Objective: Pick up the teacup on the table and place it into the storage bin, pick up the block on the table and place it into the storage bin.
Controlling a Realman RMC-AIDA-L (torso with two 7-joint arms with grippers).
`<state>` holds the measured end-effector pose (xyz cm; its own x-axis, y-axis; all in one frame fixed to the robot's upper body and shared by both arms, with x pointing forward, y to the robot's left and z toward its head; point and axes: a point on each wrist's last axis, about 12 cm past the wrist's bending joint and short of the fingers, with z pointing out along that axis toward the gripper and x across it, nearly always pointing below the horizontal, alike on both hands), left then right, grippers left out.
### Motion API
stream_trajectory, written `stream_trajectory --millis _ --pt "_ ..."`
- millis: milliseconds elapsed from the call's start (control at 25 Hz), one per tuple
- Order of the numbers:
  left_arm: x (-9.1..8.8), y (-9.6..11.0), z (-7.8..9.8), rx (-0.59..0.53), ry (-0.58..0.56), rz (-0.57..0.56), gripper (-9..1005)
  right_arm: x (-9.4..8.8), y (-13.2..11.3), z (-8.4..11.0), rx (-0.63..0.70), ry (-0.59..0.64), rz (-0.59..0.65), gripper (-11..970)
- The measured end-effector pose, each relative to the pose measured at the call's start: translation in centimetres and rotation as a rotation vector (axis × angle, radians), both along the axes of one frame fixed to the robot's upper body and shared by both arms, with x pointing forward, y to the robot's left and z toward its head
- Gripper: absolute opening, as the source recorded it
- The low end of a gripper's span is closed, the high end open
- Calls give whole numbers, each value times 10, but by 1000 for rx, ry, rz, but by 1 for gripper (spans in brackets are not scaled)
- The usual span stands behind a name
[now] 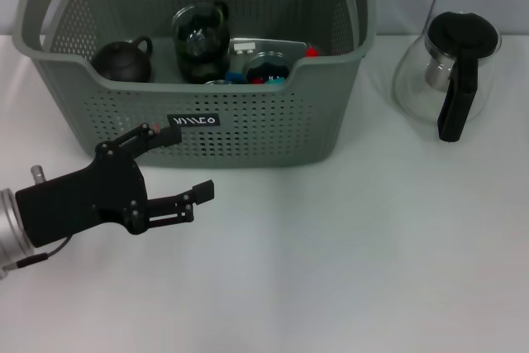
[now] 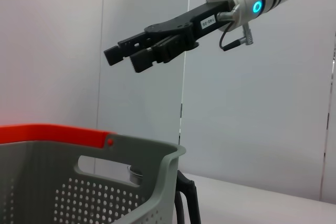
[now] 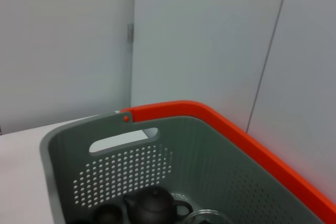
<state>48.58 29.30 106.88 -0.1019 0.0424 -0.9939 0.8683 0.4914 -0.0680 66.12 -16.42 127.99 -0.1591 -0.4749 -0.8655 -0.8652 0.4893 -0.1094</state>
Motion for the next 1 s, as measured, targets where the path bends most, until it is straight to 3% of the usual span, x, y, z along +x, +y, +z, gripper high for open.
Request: stream_trajectory --millis 320,440,600,640,680,720,880,1000 --pt "-3 0 1 -23 14 -14 947 5 8 3 -33 -8 4 947" --pt "-5 0 3 -53 35 -28 947 -7 7 19 1 -16 51 948" --pt "-7 0 6 -78 43 -49 947 -41 -3 29 46 -14 164 948" --pt "-8 1 7 -82 42 -54 947 -59 -12 19 59 -13 218 949" --pt "-9 1 7 -84 41 -59 947 -59 -12 19 59 -13 218 949" --pt "-10 1 7 -85 42 -68 947 -70 -17 10 68 -18 248 949" --pt "-13 2 9 -81 65 -110 947 -107 -39 -38 97 14 359 950" --pt "-12 1 7 -59 110 -134 947 -124 -54 -76 135 57 387 950"
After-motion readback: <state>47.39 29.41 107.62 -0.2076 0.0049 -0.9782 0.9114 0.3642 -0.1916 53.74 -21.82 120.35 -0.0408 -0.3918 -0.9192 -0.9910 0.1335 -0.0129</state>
